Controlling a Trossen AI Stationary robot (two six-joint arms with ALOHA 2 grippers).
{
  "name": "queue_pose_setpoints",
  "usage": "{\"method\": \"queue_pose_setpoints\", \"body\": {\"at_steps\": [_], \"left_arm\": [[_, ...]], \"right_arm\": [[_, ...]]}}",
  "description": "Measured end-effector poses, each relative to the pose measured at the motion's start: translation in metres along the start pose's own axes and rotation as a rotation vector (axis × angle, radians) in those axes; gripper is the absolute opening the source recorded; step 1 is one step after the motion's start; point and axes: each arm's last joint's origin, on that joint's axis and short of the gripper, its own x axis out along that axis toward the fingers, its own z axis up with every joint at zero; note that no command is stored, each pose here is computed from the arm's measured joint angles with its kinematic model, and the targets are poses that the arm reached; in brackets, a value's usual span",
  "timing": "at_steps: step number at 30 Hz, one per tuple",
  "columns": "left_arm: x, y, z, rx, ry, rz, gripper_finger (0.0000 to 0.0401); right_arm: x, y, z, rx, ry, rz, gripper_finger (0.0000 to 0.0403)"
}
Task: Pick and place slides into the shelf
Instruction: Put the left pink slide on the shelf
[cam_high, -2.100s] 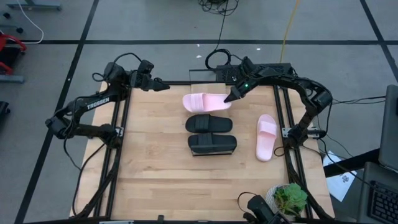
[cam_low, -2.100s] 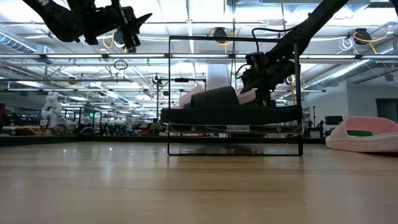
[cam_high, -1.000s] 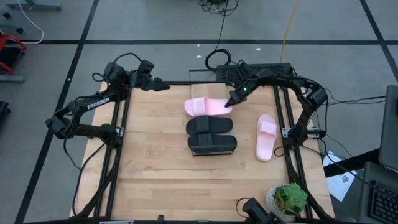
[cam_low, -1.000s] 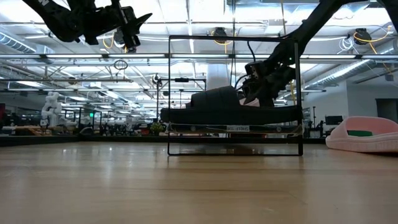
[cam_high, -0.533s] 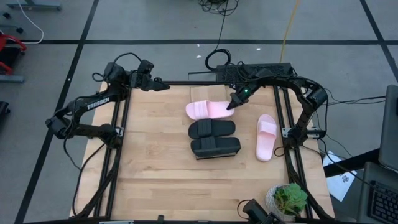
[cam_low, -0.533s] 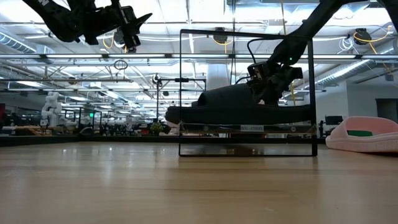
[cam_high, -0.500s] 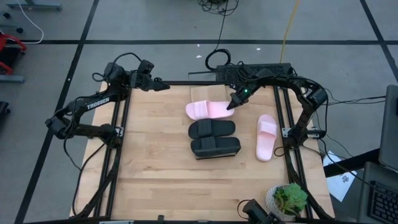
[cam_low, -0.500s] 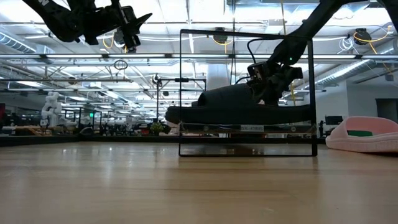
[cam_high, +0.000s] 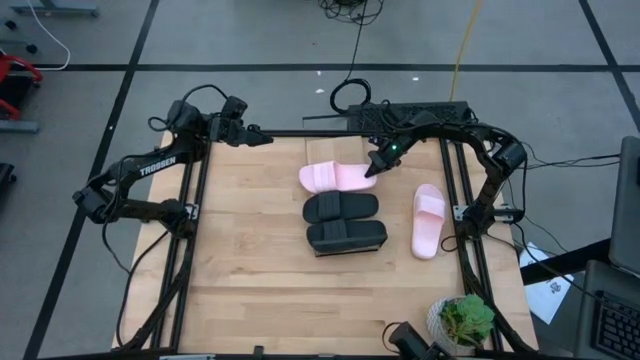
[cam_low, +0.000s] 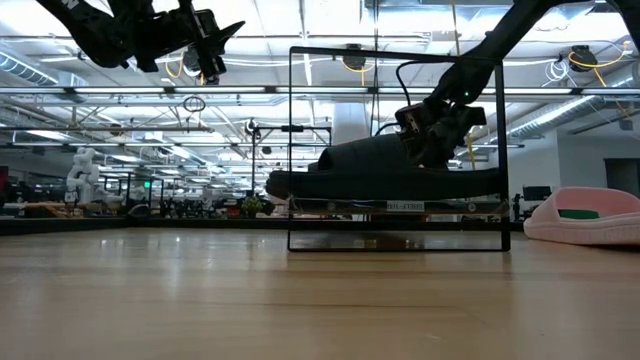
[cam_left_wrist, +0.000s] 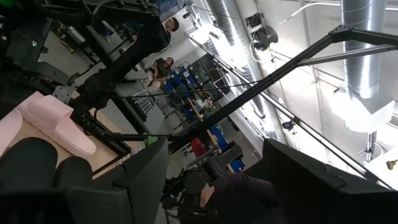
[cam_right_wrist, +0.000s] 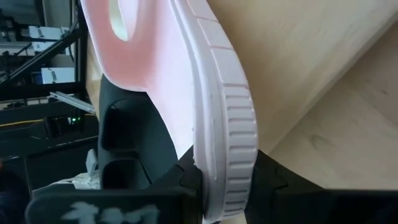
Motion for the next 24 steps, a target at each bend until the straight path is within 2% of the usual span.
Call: {"method": "queue_pose_setpoints", "body": {"at_steps": [4,12,24], "left_arm": [[0.0000,0.0001,0.0000,0.000,0.000,0.000,0.0260],[0.0000,0.0001,0.0000,0.000,0.000,0.000,0.0260],[0.0000,0.0001,0.0000,0.000,0.000,0.000,0.0260]], "right_arm": [[0.0002,-0.0001,-0.0009,0.007,0.007,-0.007,0.0076],[0.0002,-0.0017,-0.0006,-0.023,-0.001,-0.053,0.0063],[0.0000,-0.0037,0.0014,-0.042,-0.024,-0.111,0.0124]]}}
